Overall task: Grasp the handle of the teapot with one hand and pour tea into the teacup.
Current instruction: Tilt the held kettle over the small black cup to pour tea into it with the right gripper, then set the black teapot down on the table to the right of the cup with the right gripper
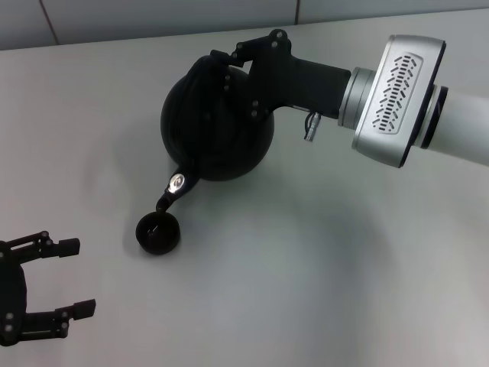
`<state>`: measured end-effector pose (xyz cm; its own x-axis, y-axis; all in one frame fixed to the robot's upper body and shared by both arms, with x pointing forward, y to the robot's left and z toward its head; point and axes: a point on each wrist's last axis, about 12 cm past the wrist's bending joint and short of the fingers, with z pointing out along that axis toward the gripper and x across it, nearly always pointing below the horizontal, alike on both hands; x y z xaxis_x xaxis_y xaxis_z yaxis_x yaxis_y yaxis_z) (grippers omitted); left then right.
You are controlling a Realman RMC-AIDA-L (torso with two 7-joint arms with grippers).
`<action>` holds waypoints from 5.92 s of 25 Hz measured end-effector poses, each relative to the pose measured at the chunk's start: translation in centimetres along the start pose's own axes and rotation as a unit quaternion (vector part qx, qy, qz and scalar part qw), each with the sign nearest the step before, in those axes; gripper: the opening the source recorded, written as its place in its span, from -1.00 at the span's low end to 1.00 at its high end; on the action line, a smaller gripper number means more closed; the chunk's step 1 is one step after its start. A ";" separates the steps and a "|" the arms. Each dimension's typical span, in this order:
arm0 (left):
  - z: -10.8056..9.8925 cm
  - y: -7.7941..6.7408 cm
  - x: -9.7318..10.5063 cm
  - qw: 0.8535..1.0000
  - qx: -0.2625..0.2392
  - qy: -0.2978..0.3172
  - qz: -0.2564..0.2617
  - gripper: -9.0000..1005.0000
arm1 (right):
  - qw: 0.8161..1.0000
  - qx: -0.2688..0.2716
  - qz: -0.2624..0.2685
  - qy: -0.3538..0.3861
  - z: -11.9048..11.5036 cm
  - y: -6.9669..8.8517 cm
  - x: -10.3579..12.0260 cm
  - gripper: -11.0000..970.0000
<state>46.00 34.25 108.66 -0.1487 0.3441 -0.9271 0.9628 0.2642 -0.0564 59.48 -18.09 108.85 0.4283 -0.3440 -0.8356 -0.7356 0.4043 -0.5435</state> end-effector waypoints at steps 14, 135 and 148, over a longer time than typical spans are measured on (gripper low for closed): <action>-0.1 0.0 0.0 1.000 -0.001 0.001 0.000 0.67 | 1.000 -0.003 -0.024 -0.002 0.2 0.0 -0.1 -0.79; 0.1 0.2 0.1 1.000 -0.019 0.000 0.011 0.67 | 0.899 0.238 0.352 0.105 -5.4 -0.5 6.0 -0.80; 0.1 0.1 0.2 1.000 -0.016 -0.002 0.010 0.67 | 0.900 0.232 0.350 0.119 -5.1 -0.2 6.1 -0.76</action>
<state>46.08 34.25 108.46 -0.1281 0.3468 -0.9292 0.9578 0.2864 -0.0252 59.59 -24.60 104.30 -0.2198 -0.0157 -0.9754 -0.4593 0.8838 0.0893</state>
